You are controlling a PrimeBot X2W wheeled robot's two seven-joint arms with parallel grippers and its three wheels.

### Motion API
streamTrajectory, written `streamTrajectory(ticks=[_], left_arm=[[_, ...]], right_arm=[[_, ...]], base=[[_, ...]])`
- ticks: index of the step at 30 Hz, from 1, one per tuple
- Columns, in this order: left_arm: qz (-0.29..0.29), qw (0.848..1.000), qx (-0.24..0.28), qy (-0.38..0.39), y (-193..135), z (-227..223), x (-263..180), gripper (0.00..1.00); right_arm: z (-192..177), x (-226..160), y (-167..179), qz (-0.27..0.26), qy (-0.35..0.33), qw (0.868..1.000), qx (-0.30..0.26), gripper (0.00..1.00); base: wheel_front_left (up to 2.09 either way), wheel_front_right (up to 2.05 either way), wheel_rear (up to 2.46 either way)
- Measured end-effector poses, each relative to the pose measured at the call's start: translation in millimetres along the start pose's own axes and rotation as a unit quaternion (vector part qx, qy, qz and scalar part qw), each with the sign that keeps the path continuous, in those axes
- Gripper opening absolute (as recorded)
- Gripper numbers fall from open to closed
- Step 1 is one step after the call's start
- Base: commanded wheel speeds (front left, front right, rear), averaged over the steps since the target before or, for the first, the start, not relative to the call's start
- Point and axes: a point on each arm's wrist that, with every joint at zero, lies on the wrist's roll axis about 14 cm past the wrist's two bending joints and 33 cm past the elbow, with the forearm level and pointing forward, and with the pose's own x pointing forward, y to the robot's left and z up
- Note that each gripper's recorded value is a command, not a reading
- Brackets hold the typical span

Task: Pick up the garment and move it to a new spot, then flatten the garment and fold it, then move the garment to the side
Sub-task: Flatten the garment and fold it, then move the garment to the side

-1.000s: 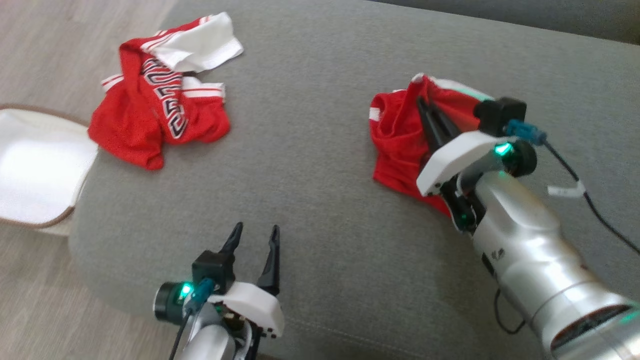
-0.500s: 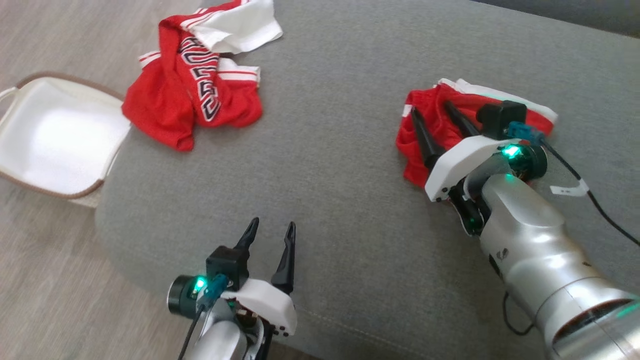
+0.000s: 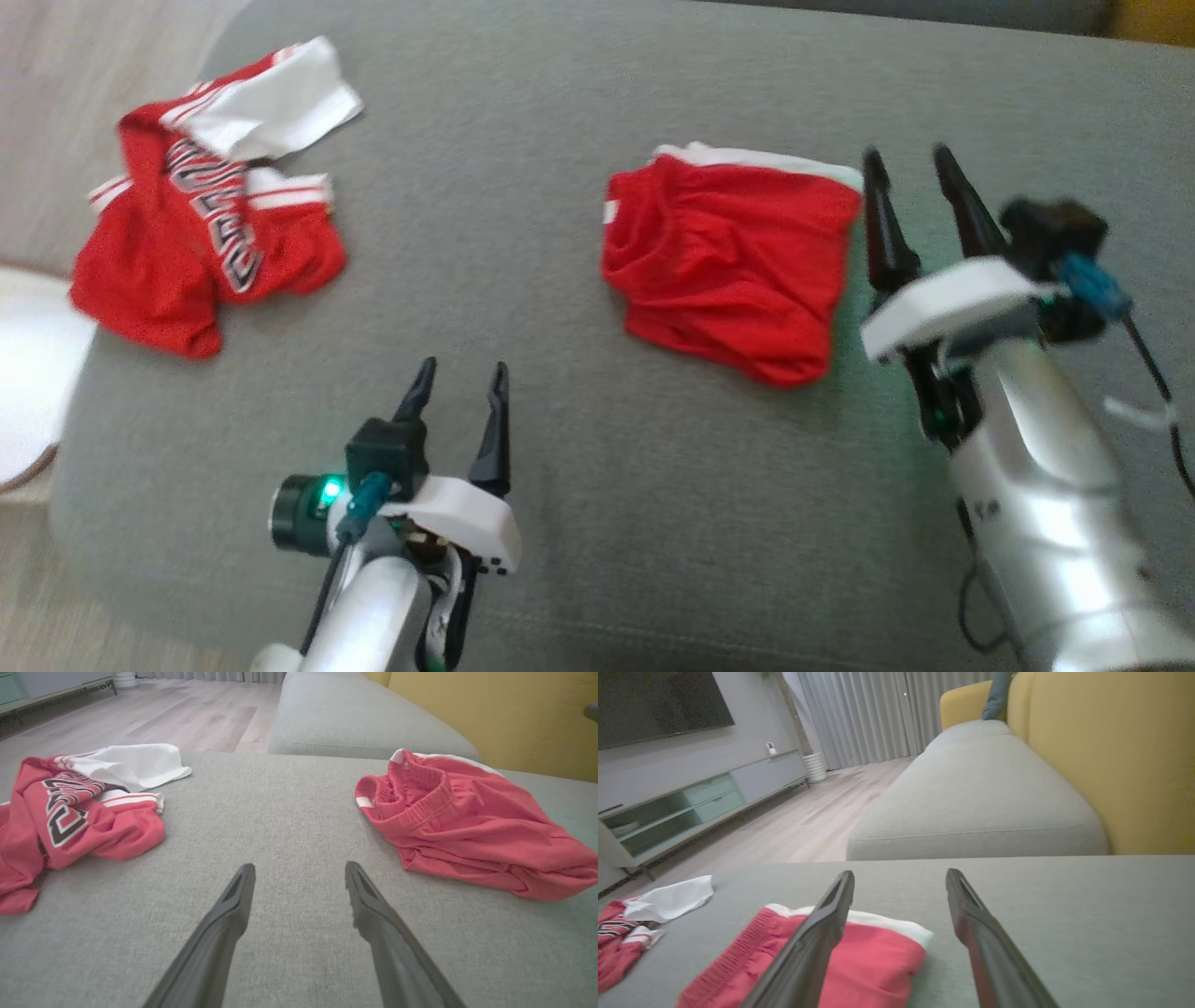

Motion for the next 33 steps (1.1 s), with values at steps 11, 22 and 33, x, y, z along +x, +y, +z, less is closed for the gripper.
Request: streamTrajectory(ticks=[11, 22, 33], left_arm=[[-0.006, 1.0, 0.019, -0.02, -5.4, 12.3, 8.0, 1.0], [0.004, 0.999, 0.033, -0.012, 1.9, 2.6, -14.7, 1.0], [0.012, 1.0, 0.029, 0.0, 7.8, -7.2, -28.2, 1.0]], right_arm=[[-4.7, -91.5, -74.1, -0.125, -0.011, 0.992, -0.01, 1.0], [-28.1, -161.3, -81.7, -0.167, 0.008, 0.986, -0.006, 1.0], [-53.0, -155.4, -53.4, -0.127, 0.043, 0.991, 0.007, 1.0]], base=[[0.0, 0.0, 0.0], [0.0, 0.0, 0.0], [0.0, 0.0, 0.0]])
